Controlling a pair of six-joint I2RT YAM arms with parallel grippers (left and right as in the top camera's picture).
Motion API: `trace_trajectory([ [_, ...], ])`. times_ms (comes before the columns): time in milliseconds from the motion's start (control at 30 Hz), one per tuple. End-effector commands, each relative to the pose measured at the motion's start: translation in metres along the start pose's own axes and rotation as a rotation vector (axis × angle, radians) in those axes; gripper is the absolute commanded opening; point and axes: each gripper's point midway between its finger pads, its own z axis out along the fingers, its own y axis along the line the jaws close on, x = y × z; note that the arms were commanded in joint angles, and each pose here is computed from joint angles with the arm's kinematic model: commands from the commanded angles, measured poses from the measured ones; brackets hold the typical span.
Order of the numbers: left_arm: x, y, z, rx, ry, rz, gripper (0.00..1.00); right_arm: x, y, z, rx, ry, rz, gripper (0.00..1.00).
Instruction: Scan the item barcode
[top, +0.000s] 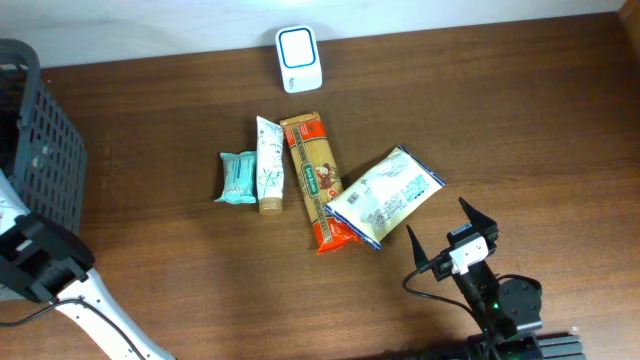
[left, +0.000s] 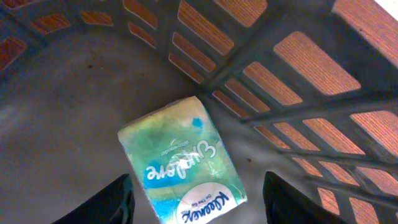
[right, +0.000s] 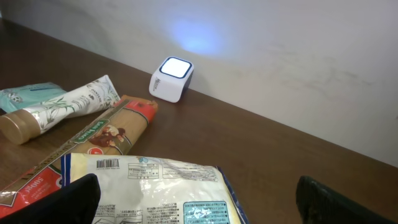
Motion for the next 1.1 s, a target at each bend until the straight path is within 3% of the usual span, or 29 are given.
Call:
trace_trajectory([
  [0,0.059,0.014,0.076,-0.028,0.160,-0.004,0.62,0.004,-0.001,0.000,0.010,0.007,0.016,0.99],
  [133,0.060,0.014,0.073,-0.028,0.169,-0.005,0.63,0.004,-0.001,0.000,0.010,0.007,0.016,0.99],
  [200,0.042,0.009,0.051,-0.024,0.124,0.000,0.66,0.004,-0.001,0.000,0.010,0.007,0.016,0.99],
  [367,-0.053,-0.019,-0.093,0.009,-0.187,0.035,0.74,0.004,-0.001,0.000,0.010,0.007,0.016,0.99],
  [500,-0.081,-0.037,-0.221,0.027,-0.373,0.047,0.81,0.004,-0.001,0.000,0.010,0.007,0.016,0.98],
  [733,-0.023,-0.042,-0.349,-0.087,-0.364,0.053,0.82,0.004,-0.001,0.000,0.010,0.008,0.016,0.99],
  [800,0.000,-0.052,-0.366,-0.075,-0.323,0.079,0.73,0.004,-0.001,0.000,0.010,0.007,0.016,0.99],
  [867,0.036,-0.087,-0.379,-0.051,-0.251,0.183,0.57,0.004,-0.001,0.000,0.010,0.007,0.016,0.99],
  [1067,0.084,-0.179,-0.428,-0.161,-0.389,0.327,0.58,0.004,-0.001,0.000,0.010,0.007,0.016,0.99],
])
